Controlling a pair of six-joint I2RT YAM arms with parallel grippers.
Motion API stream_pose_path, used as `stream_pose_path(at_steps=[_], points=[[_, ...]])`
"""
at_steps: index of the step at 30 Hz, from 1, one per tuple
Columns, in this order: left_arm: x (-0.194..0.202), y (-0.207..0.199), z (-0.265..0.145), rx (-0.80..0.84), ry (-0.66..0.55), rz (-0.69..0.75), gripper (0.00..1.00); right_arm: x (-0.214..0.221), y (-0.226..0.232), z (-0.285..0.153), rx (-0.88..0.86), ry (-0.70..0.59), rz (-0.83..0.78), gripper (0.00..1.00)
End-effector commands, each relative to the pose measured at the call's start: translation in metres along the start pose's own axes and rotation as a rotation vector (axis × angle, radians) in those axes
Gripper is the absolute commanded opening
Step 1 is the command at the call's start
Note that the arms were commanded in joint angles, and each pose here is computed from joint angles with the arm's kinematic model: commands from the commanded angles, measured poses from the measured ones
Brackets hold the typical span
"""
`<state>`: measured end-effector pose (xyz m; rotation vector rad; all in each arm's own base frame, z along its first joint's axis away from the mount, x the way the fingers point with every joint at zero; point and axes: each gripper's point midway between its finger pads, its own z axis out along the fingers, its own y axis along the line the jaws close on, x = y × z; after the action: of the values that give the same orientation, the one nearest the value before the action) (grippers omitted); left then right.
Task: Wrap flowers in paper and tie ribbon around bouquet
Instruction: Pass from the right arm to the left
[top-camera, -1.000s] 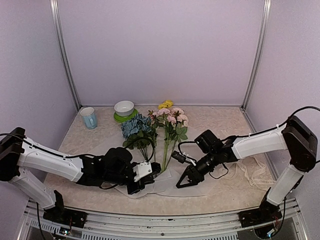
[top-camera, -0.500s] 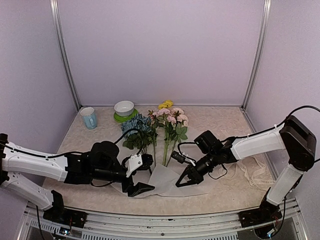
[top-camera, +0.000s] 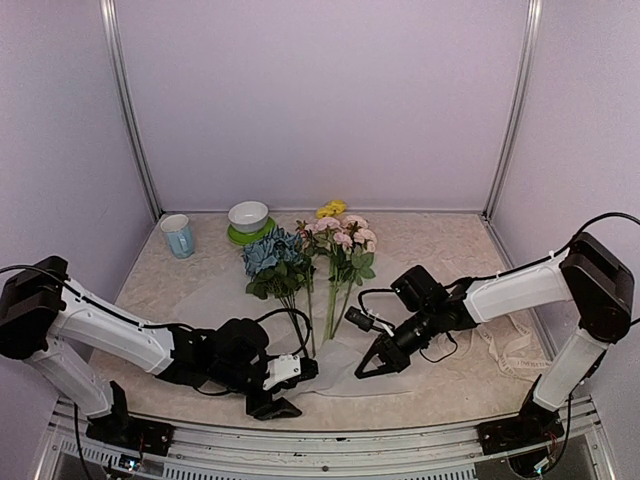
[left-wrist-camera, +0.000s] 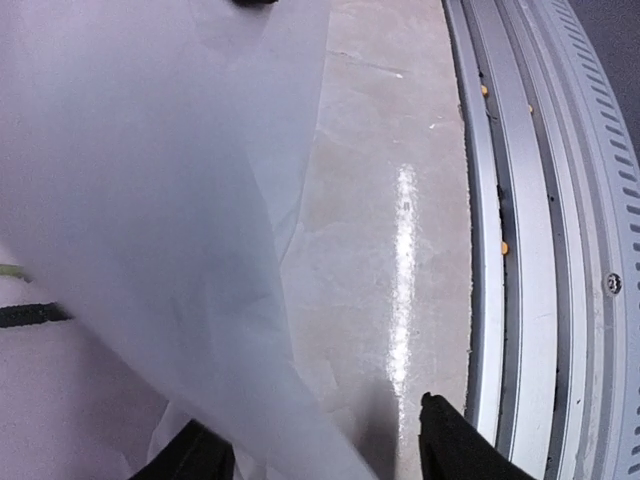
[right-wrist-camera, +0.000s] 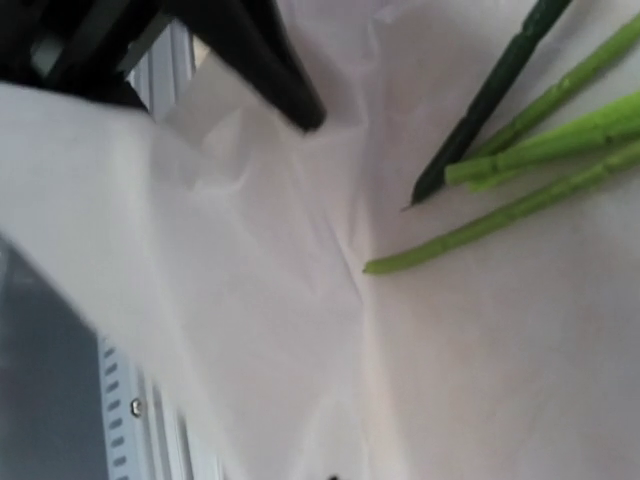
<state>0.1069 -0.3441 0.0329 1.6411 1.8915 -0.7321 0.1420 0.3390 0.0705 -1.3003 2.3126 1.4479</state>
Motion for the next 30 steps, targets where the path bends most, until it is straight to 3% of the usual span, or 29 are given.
stream_pose_path(at_steps=[1, 5, 10, 13, 18, 21, 24, 30], points=[[-0.015, -0.010, 0.000, 0.074, -0.036, 0.044, 0.56, -0.002, 0.003, -0.005, 0.025, -0.014, -0.011, 0.00], [-0.009, -0.010, 0.000, 0.102, -0.004, 0.017, 0.44, 0.000, -0.005, -0.008, 0.071, -0.003, 0.007, 0.00], [-0.009, -0.012, 0.003, 0.135, 0.011, -0.023, 0.39, 0.002, -0.009, -0.010, 0.079, -0.007, 0.027, 0.00], [-0.016, -0.003, -0.001, 0.109, -0.002, -0.058, 0.28, 0.001, -0.010, -0.012, 0.096, -0.002, 0.021, 0.00], [-0.031, -0.003, -0.012, 0.143, -0.001, -0.099, 0.35, -0.005, -0.011, -0.014, 0.104, -0.014, 0.019, 0.00], [-0.039, 0.012, -0.016, 0.059, -0.002, -0.134, 0.44, -0.008, -0.012, -0.012, 0.101, -0.015, 0.016, 0.00], [-0.049, 0.022, -0.024, 0.022, -0.059, -0.153, 0.46, -0.012, -0.014, -0.011, 0.102, -0.015, 0.015, 0.00], [-0.042, 0.025, -0.017, 0.024, -0.040, -0.188, 0.24, -0.023, -0.013, -0.009, 0.088, -0.018, -0.008, 0.00]])
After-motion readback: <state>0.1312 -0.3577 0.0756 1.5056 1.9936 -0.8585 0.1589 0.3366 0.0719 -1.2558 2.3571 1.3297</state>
